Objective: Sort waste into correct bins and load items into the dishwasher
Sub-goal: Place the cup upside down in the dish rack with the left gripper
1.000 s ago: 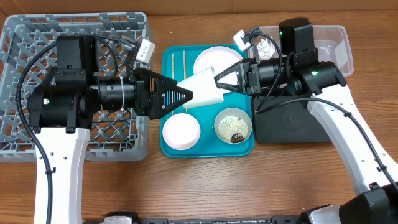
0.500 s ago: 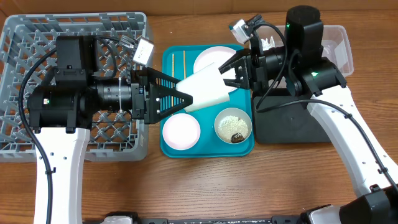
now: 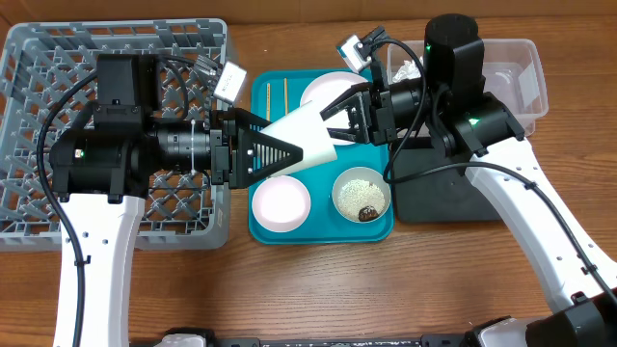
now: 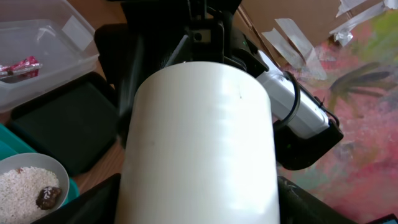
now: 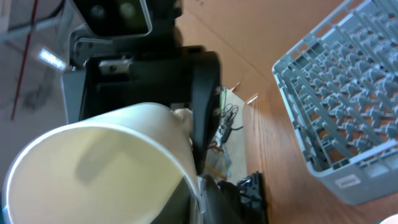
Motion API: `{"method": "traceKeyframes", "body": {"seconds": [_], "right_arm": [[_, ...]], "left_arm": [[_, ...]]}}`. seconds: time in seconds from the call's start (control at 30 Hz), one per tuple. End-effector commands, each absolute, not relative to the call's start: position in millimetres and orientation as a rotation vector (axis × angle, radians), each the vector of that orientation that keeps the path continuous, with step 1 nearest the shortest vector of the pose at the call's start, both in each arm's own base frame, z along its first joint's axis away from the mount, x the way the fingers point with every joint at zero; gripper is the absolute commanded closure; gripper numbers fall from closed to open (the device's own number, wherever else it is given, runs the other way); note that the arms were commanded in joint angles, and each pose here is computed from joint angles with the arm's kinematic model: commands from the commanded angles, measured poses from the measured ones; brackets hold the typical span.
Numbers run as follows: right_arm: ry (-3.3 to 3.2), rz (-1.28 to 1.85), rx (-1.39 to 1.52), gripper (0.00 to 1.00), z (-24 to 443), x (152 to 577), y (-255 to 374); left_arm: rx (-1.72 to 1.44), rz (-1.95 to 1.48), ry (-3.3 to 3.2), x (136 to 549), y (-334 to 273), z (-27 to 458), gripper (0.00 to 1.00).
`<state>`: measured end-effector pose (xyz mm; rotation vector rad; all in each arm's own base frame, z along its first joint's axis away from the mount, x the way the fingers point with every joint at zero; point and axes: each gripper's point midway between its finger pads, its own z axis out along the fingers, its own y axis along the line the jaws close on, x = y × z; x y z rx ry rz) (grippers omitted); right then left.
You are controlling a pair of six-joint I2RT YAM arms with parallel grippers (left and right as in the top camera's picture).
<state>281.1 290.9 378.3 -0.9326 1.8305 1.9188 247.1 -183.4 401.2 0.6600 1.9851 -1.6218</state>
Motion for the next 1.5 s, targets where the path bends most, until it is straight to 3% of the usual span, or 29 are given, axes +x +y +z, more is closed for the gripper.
{"method": "traceKeyframes", "body": {"seconds": [0.0, 0.2, 0.33, 0.5, 0.63, 0.77, 1.0, 1.47], "right_arm": [[1.789, 1.868, -0.944, 0.74, 395, 279, 291], [1.809, 1.814, -0.872, 0.68, 393, 294, 284], [1.906, 1.727, -0.704, 0.68, 378, 321, 270], [2.202, 1.508, -0.447, 0.68, 320, 339, 254], [2.489, 1.197, -0.349, 0.68, 261, 327, 244], [2.621, 1.001, -0.414, 0.67, 233, 306, 246], [2.63, 0.962, -0.488, 0.67, 230, 293, 262], [2.625, 0.964, -0.492, 0.67, 230, 293, 263]], "left_arm": [[0.705, -1.636, 1.948, 242, -187, 405, 0.26], [0.612, -1.489, 2.12, 252, -179, 378, 0.27], [0.517, -1.391, 2.23, 258, -165, 362, 0.33], [0.262, -1.29, 2.338, 273, -125, 347, 0.3], [-0.039, -1.196, 2.383, 284, -73, 336, 0.3], [-0.381, -1.0, 2.449, 283, -10, 314, 0.3], [-1.003, -0.482, 2.54, 243, 100, 270, 0.28], [-1.298, -0.344, 2.578, 230, 128, 189, 0.2]]}}
